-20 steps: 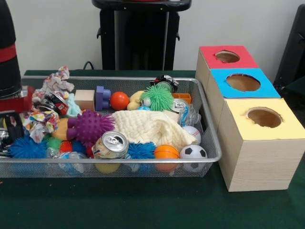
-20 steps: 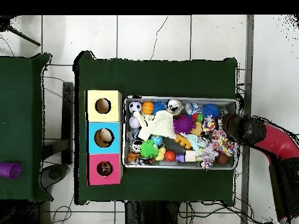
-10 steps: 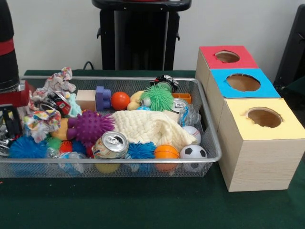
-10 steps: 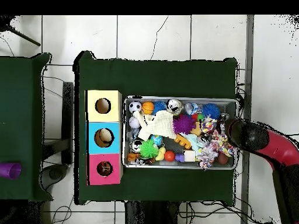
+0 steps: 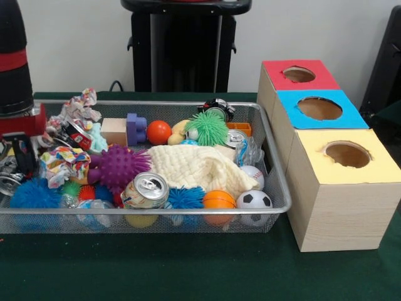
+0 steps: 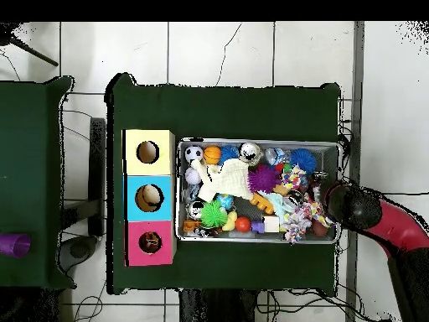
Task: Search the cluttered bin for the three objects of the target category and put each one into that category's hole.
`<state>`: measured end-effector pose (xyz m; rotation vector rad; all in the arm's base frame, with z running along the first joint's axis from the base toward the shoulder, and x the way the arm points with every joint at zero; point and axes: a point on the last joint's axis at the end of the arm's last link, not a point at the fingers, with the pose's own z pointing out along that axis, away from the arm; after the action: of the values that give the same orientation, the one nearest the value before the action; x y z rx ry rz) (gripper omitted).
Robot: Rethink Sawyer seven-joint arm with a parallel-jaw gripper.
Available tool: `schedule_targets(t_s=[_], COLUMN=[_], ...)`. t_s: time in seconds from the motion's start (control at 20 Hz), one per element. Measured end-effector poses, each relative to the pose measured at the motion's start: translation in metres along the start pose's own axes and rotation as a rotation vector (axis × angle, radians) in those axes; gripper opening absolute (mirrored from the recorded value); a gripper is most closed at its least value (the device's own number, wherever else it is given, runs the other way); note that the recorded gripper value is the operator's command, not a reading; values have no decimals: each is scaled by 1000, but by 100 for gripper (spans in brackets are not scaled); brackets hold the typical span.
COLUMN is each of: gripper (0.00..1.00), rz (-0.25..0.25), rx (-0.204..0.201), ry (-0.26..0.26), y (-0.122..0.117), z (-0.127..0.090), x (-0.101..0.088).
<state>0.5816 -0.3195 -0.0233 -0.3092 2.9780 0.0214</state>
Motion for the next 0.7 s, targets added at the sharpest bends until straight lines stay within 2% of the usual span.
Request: schedule_targets(t_s=[0.3,0.7], gripper=[0,0], rz=[-9,-36], rx=[45,105], ry=[-44,-48], y=[6,17], z=[1,2], x=[6,8])
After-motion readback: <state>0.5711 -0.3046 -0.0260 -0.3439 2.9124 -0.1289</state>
